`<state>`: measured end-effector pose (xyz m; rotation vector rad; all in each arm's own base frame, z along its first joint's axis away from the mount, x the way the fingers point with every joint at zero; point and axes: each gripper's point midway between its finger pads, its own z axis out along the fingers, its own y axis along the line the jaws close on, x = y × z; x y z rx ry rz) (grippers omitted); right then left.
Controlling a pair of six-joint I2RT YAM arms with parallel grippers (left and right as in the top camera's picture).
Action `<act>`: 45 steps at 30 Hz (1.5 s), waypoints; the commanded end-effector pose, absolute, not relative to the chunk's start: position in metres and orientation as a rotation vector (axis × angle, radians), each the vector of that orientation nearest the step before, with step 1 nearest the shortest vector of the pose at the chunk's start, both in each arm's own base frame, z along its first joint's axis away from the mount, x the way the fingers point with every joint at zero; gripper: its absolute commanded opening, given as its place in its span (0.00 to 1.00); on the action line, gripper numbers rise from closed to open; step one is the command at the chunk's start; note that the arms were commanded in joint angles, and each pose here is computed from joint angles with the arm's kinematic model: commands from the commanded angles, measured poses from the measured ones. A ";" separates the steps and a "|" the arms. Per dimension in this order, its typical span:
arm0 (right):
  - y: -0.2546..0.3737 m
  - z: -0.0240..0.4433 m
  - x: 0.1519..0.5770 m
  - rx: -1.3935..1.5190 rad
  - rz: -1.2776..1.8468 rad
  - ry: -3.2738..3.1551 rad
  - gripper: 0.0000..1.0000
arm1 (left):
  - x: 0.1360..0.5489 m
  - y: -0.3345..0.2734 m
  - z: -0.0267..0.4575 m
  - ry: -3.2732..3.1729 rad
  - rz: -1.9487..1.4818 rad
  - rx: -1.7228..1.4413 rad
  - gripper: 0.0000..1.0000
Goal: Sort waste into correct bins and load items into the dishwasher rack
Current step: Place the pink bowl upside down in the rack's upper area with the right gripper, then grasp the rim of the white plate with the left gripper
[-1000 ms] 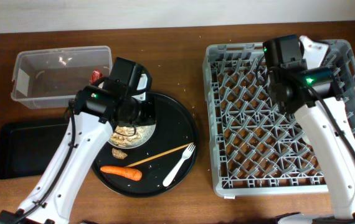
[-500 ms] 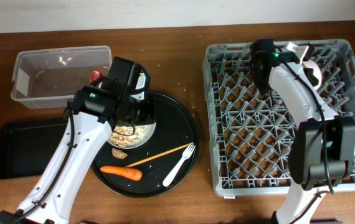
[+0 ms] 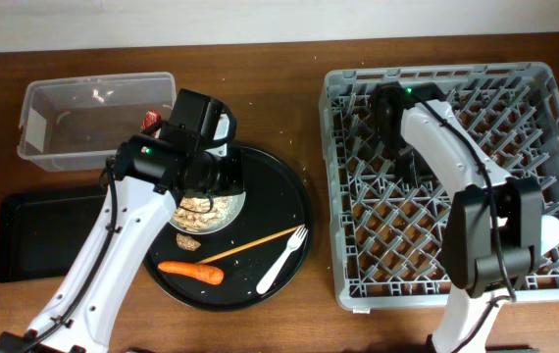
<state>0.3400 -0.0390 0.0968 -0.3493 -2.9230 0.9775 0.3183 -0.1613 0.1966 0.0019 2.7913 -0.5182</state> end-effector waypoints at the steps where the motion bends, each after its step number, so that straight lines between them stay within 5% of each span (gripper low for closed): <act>1: -0.005 0.087 0.321 -0.330 0.643 -2.914 0.82 | 0.320 -0.159 0.204 2.764 -0.510 0.026 0.23; 6: 0.006 0.149 0.318 -0.346 0.475 -3.127 1.00 | 0.320 -0.159 0.204 2.765 -0.510 0.026 0.24; 11: 0.038 0.191 0.301 -0.006 0.095 -3.267 0.98 | 0.305 -0.123 0.188 2.855 -0.236 -0.033 0.31; 13: 0.053 0.191 0.293 0.080 -0.048 -3.237 0.98 | 0.302 -0.117 0.184 2.869 -0.191 -0.040 0.41; 19: 0.066 0.199 0.271 0.217 -0.208 -3.173 0.98 | 0.328 -0.135 0.137 2.889 -0.189 -0.011 0.44; 29: -0.015 0.224 0.265 -0.346 -0.401 -3.243 0.98 | 0.350 -0.148 0.028 3.065 -0.096 -0.003 0.44; 41: -0.015 0.220 0.264 -0.346 -0.401 -3.232 0.98 | 0.365 -0.162 -0.003 3.043 -0.122 0.023 0.42; 45: -0.015 0.220 0.264 -0.346 -0.401 -3.233 0.98 | 0.361 -0.164 -0.008 3.062 -0.110 0.040 0.21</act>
